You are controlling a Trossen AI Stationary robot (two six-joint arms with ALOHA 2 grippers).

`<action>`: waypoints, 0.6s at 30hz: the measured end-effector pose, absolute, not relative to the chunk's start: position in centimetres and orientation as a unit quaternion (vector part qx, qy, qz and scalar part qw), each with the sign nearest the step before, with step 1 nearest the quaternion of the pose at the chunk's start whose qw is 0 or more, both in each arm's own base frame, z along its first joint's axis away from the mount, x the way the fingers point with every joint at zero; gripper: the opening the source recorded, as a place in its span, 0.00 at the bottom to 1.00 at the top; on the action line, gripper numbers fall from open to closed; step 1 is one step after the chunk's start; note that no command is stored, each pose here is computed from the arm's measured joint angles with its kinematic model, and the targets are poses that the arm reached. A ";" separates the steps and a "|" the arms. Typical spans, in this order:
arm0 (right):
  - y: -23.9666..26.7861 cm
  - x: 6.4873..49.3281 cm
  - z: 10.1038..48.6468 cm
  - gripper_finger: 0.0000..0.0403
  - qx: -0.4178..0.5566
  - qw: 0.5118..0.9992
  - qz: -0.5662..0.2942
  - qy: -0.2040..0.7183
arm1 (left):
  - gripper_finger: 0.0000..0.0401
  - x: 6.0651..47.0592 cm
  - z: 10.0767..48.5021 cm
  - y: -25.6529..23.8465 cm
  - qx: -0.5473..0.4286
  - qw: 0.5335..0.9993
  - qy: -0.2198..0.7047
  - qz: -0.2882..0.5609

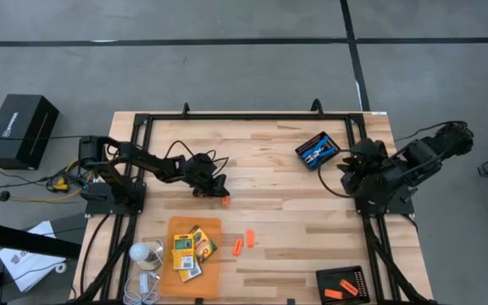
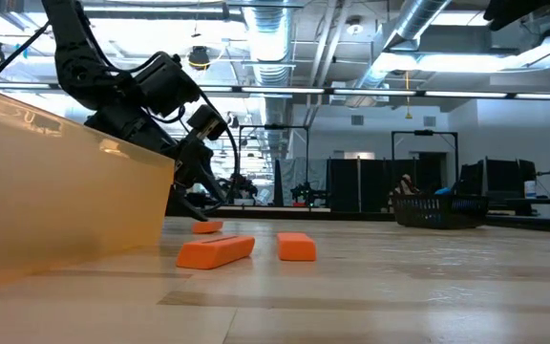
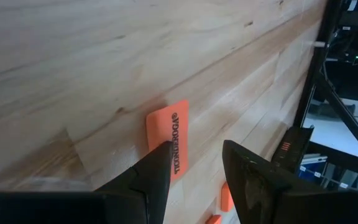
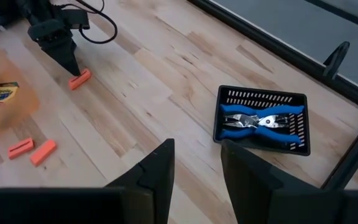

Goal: Pick & Place School Supplies
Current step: Put the orange eraser into the bottom black bin

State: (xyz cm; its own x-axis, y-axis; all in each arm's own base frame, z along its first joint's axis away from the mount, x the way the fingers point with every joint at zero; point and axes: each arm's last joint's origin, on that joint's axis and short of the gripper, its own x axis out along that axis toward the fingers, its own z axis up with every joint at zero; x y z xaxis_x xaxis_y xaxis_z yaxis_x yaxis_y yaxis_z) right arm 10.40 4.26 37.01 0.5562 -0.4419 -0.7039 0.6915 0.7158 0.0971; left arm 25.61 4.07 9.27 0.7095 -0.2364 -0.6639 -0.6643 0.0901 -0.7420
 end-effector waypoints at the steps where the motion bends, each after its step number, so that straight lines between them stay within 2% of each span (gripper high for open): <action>1: 4.2 10.3 37.1 0.31 0.186 0.863 -0.328 0.336 | 0.36 25.6 9.3 4.1 -0.654 0.653 0.345 0.164; 18: 4.0 10.1 37.1 0.30 0.180 0.866 -0.323 0.337 | 0.36 24.8 8.7 3.8 -0.655 0.648 0.355 0.160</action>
